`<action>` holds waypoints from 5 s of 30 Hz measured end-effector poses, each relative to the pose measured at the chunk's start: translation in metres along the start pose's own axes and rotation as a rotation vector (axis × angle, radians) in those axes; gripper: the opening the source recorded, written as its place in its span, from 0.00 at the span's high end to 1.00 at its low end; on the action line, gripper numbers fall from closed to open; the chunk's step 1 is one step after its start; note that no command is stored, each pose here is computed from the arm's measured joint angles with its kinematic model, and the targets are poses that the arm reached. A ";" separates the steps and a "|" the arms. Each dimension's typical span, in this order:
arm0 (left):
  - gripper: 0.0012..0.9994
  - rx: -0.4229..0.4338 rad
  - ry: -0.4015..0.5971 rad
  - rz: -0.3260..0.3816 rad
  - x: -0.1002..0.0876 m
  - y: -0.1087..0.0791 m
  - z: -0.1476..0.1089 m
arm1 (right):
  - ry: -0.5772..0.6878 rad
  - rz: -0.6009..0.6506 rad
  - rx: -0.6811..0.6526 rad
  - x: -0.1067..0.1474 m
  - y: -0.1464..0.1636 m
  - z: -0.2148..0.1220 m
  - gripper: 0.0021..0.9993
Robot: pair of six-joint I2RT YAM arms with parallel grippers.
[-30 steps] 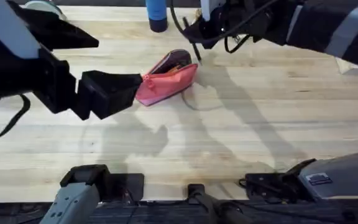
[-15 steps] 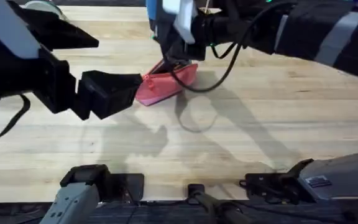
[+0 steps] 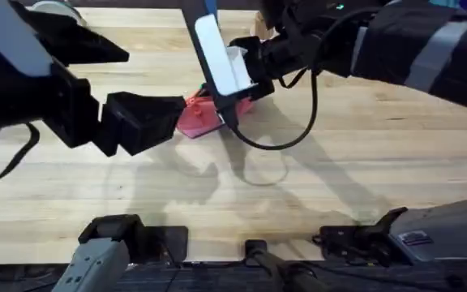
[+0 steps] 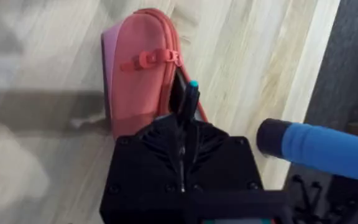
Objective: Unzip the bag, pick up the pens from the table one at a time and place them inside, then zip the bag closed.
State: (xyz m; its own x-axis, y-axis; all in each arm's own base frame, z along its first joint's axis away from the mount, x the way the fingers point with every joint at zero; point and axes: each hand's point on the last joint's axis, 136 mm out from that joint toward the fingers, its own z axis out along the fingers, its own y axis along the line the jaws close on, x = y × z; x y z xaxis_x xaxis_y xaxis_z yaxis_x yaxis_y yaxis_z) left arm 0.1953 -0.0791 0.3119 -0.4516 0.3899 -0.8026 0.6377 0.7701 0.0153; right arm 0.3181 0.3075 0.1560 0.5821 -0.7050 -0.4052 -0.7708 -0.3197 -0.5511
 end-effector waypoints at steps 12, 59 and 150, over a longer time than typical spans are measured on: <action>0.01 0.000 0.000 0.000 0.000 0.000 0.000 | 0.031 -0.103 -0.013 0.009 0.002 0.010 0.97; 0.01 0.001 0.001 -0.001 0.000 0.000 0.000 | 0.071 -0.167 -0.062 0.006 0.018 0.060 0.00; 0.01 -0.153 0.075 -0.098 0.097 0.050 0.029 | -0.002 0.529 0.156 -0.026 -0.028 -0.047 0.00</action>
State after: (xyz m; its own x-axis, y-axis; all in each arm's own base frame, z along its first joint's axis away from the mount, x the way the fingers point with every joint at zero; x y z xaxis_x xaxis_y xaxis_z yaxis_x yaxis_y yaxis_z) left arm 0.2015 -0.0179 0.2173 -0.5559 0.3415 -0.7579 0.4884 0.8719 0.0347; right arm 0.3124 0.3051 0.2159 0.1266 -0.7431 -0.6570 -0.9110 0.1750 -0.3735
